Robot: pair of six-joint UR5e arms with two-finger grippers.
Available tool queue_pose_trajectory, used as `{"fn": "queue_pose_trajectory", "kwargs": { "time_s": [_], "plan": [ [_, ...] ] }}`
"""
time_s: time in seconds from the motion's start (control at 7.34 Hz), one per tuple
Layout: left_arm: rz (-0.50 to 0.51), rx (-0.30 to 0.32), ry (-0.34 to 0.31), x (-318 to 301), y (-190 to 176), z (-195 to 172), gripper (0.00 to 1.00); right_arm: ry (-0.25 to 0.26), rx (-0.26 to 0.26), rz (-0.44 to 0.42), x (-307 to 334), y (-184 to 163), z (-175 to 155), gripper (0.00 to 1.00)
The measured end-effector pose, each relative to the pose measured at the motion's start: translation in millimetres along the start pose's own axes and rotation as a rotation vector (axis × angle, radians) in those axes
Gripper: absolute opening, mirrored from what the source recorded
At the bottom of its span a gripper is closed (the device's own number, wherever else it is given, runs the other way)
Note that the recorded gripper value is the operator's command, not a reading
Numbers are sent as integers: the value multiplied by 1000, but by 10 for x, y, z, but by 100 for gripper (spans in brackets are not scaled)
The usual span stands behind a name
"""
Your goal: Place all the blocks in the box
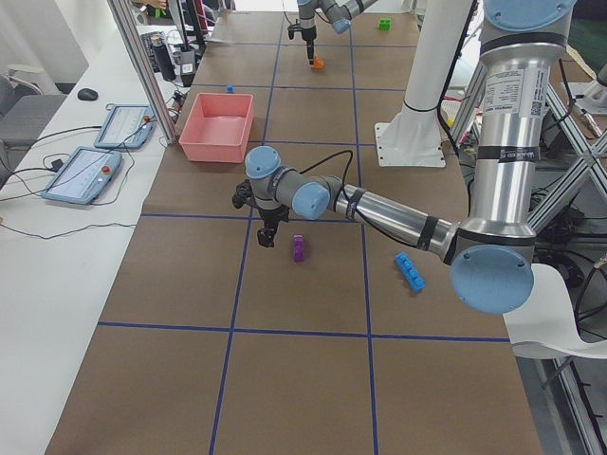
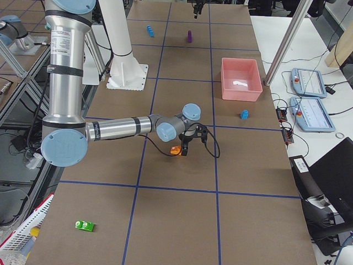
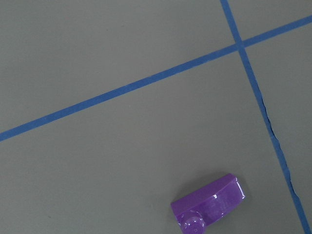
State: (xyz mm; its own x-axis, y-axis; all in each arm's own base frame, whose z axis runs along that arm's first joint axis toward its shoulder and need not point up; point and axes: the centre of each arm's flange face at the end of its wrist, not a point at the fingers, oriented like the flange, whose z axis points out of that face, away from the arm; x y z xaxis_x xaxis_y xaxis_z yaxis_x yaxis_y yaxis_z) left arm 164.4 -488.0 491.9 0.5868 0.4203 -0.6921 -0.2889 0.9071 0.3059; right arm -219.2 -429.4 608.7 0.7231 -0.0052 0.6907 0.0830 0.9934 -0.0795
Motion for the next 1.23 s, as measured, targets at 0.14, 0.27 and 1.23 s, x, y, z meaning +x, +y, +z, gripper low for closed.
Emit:
{"fn": "queue_pose_trajectory", "kwargs": {
  "time_s": [0.14, 0.27, 1.23],
  "plan": [
    [44, -10, -23, 146, -35, 132, 100, 8, -13, 8, 23, 14, 74, 32],
    [104, -22, -46, 272, -48, 257, 99, 10, -22, 33, 19, 20, 119, 0],
    [584, -131, -22, 666, 143, 837, 98, -80, 20, 144, -1644, -1018, -1286, 0]
  ]
}}
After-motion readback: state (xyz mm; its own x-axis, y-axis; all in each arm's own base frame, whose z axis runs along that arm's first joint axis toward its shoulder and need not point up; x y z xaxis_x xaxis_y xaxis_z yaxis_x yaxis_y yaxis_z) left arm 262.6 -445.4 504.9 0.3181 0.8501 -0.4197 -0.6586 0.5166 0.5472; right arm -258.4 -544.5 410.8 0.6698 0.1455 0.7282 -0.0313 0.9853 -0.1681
